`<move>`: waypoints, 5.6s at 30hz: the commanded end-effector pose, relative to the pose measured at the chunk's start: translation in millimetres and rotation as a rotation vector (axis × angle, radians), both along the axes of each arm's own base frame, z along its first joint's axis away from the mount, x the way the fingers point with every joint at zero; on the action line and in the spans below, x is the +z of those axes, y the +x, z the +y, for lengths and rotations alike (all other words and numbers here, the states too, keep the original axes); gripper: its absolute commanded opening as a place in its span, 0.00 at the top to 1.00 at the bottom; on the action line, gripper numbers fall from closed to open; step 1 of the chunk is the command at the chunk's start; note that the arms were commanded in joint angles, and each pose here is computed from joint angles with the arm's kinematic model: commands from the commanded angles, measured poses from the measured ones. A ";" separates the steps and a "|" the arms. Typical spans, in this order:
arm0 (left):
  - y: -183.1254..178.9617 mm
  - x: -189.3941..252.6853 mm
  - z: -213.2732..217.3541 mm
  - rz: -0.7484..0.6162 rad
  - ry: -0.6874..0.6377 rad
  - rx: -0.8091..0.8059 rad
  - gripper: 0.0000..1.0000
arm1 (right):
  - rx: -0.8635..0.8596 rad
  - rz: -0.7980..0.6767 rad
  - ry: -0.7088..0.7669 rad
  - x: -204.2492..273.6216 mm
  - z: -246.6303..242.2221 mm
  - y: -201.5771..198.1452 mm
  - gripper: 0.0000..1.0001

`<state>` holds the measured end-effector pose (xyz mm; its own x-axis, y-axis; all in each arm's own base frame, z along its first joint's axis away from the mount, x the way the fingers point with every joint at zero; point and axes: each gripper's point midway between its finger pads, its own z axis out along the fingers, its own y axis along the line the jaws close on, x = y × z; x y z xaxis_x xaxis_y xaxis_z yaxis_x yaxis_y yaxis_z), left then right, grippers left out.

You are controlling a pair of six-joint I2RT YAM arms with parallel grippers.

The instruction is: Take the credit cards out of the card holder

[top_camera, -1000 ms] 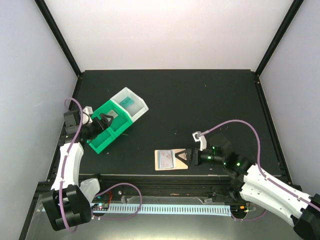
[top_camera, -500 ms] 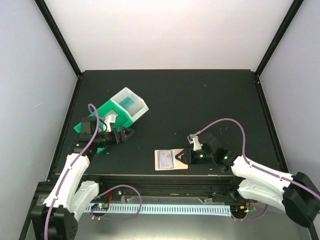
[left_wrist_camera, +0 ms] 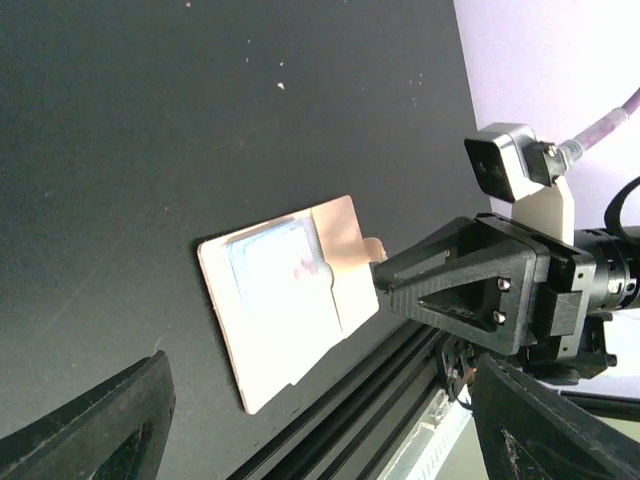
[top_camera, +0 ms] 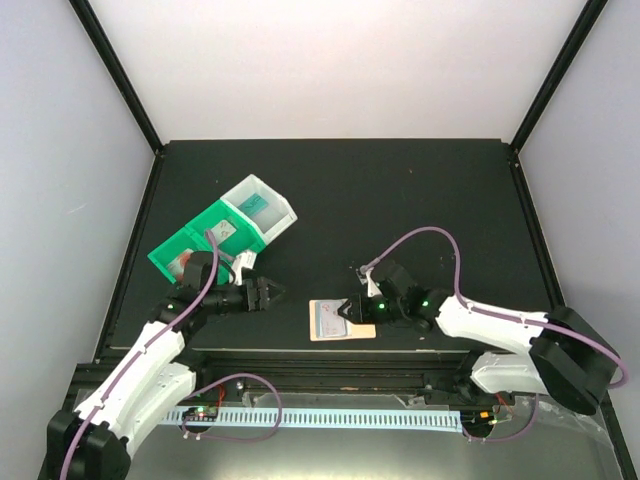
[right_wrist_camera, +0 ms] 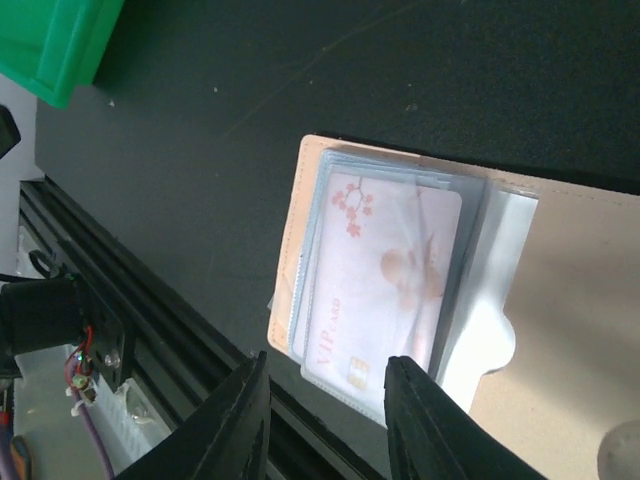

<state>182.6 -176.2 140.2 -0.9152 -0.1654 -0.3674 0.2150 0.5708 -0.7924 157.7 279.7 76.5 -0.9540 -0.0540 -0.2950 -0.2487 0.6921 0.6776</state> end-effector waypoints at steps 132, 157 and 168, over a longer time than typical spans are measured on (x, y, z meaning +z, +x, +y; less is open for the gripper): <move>-38.3 -1.3 -149.1 0.111 -0.194 -0.143 0.11 | -0.072 -0.001 0.011 -55.8 9.1 -8.5 0.80; -37.6 -44.3 -122.0 0.150 -0.036 -0.053 0.06 | 0.000 0.010 0.021 -51.9 11.4 -19.2 0.86; -41.4 -56.5 -118.4 0.174 -0.021 -0.052 0.03 | -0.022 0.039 -0.102 -78.5 -8.0 -22.9 0.94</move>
<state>140.9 -291.7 83.4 -0.9724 -0.1262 -0.1964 0.0954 0.5528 -0.8278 138.5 285.4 16.8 -0.9622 -0.0419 -0.2691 -0.2198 0.7032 0.6761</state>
